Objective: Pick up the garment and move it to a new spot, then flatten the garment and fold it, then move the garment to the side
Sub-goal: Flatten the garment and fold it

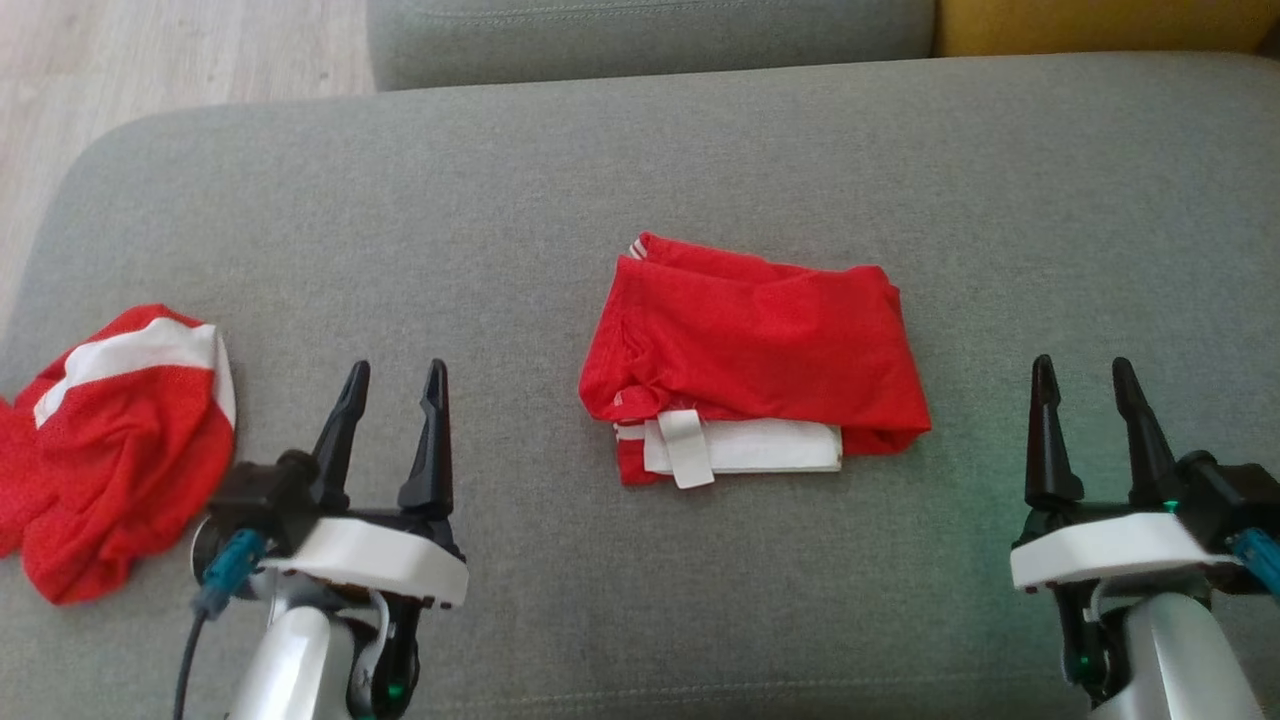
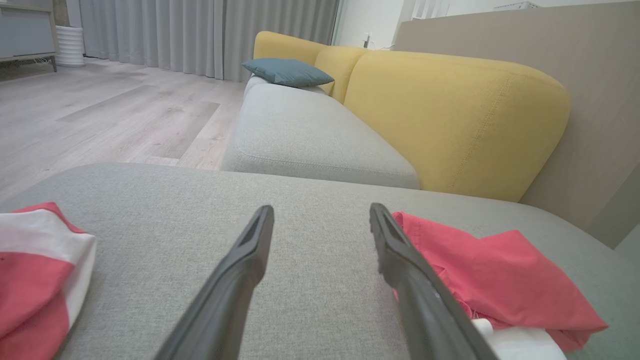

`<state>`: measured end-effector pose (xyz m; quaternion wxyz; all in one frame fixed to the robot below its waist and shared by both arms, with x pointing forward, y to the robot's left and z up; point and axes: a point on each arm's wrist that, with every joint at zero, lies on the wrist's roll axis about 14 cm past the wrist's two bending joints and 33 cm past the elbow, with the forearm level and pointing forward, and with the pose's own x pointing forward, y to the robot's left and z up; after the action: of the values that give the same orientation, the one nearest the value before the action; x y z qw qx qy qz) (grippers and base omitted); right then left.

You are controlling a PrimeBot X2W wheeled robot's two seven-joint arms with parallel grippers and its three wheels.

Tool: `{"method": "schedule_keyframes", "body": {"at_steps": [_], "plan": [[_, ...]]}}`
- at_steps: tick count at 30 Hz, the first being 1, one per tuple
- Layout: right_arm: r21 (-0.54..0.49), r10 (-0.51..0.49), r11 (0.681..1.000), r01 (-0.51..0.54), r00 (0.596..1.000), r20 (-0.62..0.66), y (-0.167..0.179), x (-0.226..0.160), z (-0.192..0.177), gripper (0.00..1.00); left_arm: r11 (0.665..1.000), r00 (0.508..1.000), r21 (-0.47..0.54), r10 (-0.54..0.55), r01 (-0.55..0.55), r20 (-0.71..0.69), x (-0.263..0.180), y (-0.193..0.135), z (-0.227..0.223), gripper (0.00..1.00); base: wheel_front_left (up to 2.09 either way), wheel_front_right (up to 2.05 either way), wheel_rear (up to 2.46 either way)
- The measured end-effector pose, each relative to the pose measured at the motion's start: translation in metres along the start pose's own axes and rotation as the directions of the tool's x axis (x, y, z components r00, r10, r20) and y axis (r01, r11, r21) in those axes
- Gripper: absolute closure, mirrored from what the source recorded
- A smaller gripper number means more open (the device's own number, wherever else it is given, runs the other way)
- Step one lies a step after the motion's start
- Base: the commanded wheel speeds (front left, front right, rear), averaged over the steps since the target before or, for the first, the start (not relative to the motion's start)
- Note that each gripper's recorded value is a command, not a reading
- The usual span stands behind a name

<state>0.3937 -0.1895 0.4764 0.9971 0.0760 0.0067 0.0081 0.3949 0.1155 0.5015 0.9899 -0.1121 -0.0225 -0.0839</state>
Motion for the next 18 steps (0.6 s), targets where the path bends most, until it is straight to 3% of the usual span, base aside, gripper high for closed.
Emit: {"method": "schedule_keyframes", "body": {"at_steps": [5, 6, 7, 8, 15, 18], "plan": [[0.007, 0.042, 0.999, -0.042, 0.999, -0.017, 0.014, 0.006, -0.006, 0.0, 1.0, 1.0, 0.006, 0.001, 0.0, -0.027, 0.0, 0.003, -0.009, 0.0, 0.0, 0.0, 0.0], [0.012, 0.058, 0.998, -0.058, 0.998, -0.019, 0.02, 0.008, -0.007, 0.53, 1.0, 0.999, 0.006, -0.001, 0.001, -0.034, -0.001, 0.003, -0.011, 0.0, 0.0, 0.0, 0.0], [0.018, 0.078, 0.997, -0.078, 0.997, -0.019, 0.027, 0.01, -0.008, 0.53, 1.0, 0.999, 0.005, -0.001, 0.001, -0.039, -0.001, 0.003, -0.013, 0.0, 0.0, 0.0, 0.0], [0.019, 0.103, 0.995, -0.102, 0.995, -0.017, 0.035, 0.013, -0.008, 1.0, 1.0, 0.999, 0.004, -0.003, 0.003, -0.043, 0.0, 0.003, -0.015, 0.0, 0.0, 0.0, 0.0], [0.02, 0.294, 0.956, -0.294, 0.955, -0.037, 0.101, 0.041, -0.018, 1.0, 1.0, 0.998, 0.007, 0.016, -0.015, -0.054, 0.007, 0.015, -0.019, 0.0, 0.0, 0.0, 0.0], [0.029, 0.323, 0.946, -0.321, 0.943, -0.083, 0.113, 0.056, -0.034, 1.0, 0.999, 0.997, 0.013, 0.038, -0.037, -0.063, 0.007, 0.024, -0.022, 0.0, 0.0, 0.0, 0.0]]}}
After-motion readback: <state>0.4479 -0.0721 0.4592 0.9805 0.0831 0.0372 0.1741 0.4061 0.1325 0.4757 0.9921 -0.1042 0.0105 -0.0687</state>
